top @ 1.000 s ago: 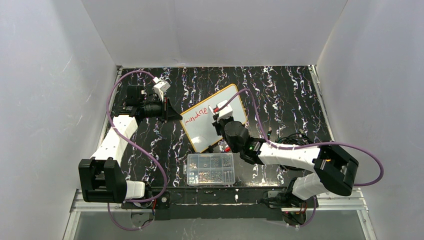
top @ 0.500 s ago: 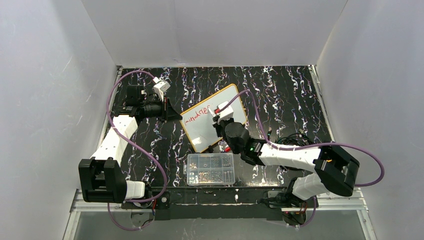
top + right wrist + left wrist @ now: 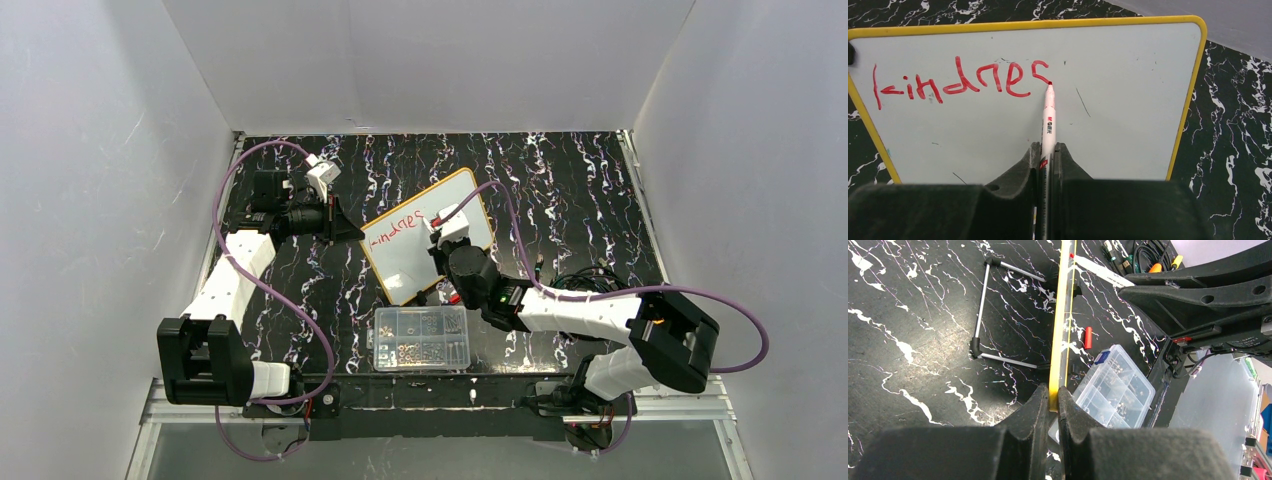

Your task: Write a sentence on the whiteboard

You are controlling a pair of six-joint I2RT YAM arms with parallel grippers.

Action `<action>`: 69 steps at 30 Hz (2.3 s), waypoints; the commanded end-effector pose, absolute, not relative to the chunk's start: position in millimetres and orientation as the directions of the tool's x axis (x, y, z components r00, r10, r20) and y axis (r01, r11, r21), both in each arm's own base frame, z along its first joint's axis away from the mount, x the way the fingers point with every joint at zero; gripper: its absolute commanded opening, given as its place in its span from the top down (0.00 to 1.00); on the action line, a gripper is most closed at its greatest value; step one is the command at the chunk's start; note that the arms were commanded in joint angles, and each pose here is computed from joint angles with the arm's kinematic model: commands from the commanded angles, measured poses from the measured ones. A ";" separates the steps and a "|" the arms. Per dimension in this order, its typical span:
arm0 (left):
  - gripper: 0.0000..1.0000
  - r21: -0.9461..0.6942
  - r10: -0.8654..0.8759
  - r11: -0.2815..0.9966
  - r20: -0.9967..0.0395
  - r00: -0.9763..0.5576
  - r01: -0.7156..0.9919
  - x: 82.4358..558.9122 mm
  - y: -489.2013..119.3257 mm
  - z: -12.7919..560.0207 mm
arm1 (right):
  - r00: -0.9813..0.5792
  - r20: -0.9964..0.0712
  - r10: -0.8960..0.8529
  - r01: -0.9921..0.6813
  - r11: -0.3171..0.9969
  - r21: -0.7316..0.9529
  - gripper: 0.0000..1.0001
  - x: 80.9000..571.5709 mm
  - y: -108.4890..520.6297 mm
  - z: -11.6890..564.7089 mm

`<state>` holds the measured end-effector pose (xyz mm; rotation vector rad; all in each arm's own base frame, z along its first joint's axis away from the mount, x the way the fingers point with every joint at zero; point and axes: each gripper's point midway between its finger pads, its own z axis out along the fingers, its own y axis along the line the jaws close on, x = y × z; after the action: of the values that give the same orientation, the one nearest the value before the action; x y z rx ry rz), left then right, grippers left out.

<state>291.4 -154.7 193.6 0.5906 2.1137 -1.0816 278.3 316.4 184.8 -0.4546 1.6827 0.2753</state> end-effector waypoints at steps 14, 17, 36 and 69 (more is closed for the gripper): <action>1.00 -0.511 0.089 0.518 -0.765 -0.637 0.686 282.7 -158.9 208.8 | -0.111 -0.985 -0.129 -0.496 0.867 -0.058 0.99 265.8 325.2 189.2; 1.00 -0.510 0.089 0.519 -0.766 -0.636 0.686 282.6 -158.8 209.3 | -0.102 -0.987 -0.126 -0.495 0.867 -0.059 0.99 263.9 325.9 193.5; 1.00 -0.509 0.088 0.521 -0.767 -0.636 0.686 283.0 -158.6 208.9 | -0.040 -0.999 -0.035 -0.396 0.918 -0.016 0.99 290.1 301.1 232.2; 1.00 -0.512 0.089 0.518 -0.765 -0.638 0.686 283.6 -159.1 208.5 | -0.063 -0.995 -0.075 -0.481 0.876 -0.036 0.99 287.9 320.2 210.8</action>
<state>290.6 -155.0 194.4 0.5920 2.1115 -1.0853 291.7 313.1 197.4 -0.4690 1.6423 0.2769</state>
